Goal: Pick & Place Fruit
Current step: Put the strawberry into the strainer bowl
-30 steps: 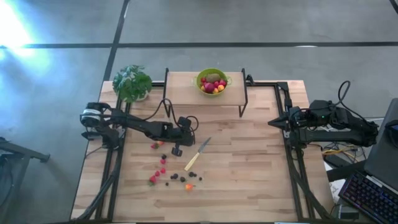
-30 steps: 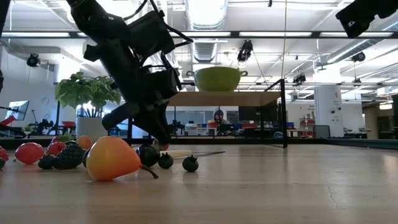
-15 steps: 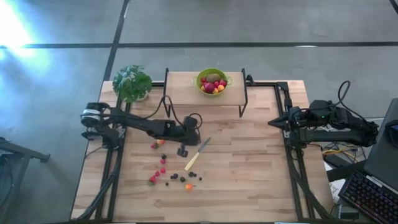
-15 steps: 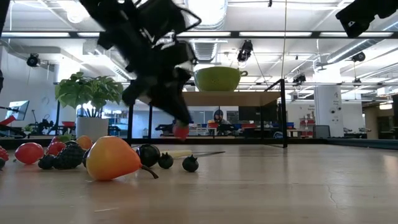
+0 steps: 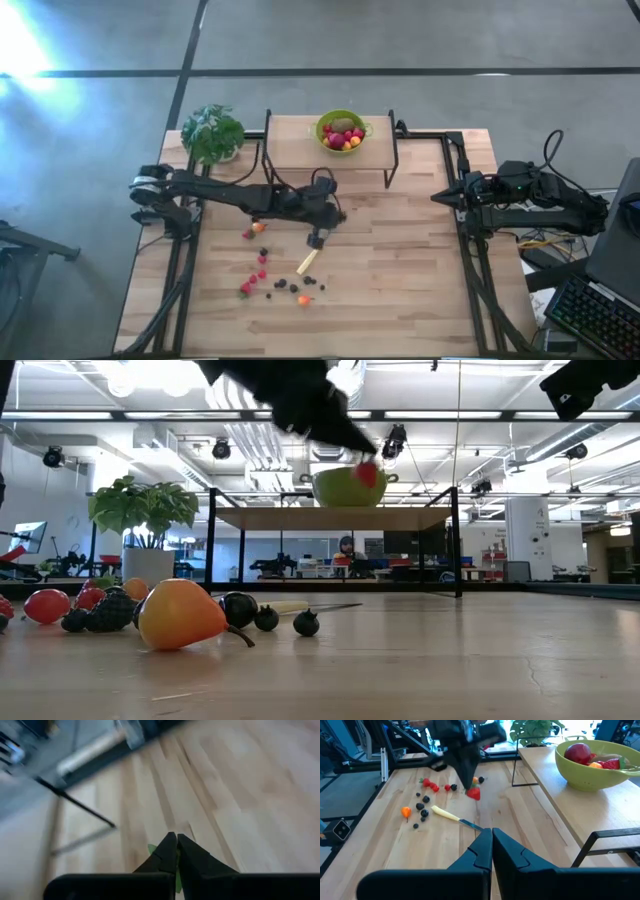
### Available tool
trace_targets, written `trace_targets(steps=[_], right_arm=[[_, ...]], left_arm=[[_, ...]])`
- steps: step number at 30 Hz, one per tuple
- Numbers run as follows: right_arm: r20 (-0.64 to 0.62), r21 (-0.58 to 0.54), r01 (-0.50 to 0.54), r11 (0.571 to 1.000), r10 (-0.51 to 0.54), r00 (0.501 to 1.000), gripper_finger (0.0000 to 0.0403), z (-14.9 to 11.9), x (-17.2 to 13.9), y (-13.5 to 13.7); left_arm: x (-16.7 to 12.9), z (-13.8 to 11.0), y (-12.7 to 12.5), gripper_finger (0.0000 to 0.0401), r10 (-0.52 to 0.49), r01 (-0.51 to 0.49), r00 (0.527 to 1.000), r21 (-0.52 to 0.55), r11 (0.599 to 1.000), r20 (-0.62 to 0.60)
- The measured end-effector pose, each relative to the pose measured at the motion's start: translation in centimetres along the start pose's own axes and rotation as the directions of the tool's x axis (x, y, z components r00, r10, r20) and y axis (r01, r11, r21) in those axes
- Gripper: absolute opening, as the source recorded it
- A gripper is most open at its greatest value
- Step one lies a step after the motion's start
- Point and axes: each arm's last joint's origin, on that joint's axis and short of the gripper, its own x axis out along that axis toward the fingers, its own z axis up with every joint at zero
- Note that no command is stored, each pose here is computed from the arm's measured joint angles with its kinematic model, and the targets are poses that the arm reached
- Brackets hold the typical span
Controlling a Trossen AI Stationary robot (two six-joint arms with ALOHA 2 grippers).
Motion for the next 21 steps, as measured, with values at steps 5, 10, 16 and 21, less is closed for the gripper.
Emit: trace_targets(steps=[5, 10, 16, 21], right_arm=[[0.0, 0.0, 0.0, 1.0, 0.0, 1.0, 0.0008, 0.0, 0.0, 0.0], [0.0, 0.0, 0.0, 1.0, 0.0, 1.0, 0.0008, 0.0, 0.0, 0.0], [0.0, 0.0, 0.0, 1.0, 0.0, 1.0, 0.0008, 0.0, 0.0, 0.0], [0.0, 0.0, 0.0, 1.0, 0.0, 1.0, 0.0008, 0.0, 0.0, 0.0]], left_arm=[[-1.0, 3.0, 1.9, 0.0005, 0.058, -0.064, 0.993, 0.058, 0.996, 0.104], [-2.3, 5.3, 4.6, 0.0006, 0.195, -0.205, 0.97, 0.059, 0.977, 0.143], [-3.4, 5.8, 8.6, 0.0005, 0.325, -0.326, 0.935, -0.015, 0.945, 0.144], [-3.8, 4.6, 11.6, 0.0007, 0.394, -0.383, 0.913, -0.103, 0.918, 0.111]])
